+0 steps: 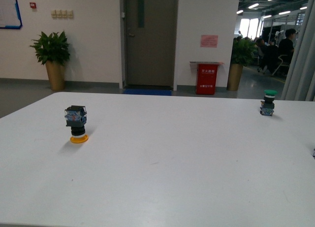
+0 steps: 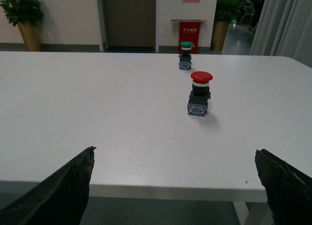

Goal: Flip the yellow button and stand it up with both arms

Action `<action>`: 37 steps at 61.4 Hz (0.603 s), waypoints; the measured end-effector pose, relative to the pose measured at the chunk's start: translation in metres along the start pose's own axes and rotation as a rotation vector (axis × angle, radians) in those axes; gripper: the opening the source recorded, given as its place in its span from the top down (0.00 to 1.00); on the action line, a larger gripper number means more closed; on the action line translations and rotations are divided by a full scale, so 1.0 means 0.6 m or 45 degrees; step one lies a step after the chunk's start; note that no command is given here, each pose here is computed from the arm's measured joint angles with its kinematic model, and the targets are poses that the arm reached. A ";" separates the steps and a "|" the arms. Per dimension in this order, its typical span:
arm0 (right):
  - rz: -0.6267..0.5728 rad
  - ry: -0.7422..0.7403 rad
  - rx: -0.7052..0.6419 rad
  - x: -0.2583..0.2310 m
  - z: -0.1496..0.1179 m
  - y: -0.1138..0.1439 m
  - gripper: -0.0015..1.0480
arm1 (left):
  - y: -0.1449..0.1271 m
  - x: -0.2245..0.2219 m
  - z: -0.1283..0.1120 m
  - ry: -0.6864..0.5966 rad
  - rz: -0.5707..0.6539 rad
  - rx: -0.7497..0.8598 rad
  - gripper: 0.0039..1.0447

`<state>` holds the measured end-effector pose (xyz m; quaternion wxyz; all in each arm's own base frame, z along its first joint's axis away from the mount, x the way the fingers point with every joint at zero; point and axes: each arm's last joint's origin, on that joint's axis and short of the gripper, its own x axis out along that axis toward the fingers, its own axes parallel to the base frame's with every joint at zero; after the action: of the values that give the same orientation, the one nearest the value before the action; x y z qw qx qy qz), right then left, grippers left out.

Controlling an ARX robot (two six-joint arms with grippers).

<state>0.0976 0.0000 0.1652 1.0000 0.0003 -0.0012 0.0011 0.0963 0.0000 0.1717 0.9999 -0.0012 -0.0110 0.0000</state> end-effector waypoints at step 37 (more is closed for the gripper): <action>0.000 0.000 0.000 0.000 0.000 0.000 0.07 | 0.000 0.000 0.000 0.000 0.000 0.000 0.06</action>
<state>0.0976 0.0000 0.1652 1.0000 0.0003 -0.0012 0.0011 0.0963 0.0000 0.1717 0.9999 -0.0012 -0.0110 0.0000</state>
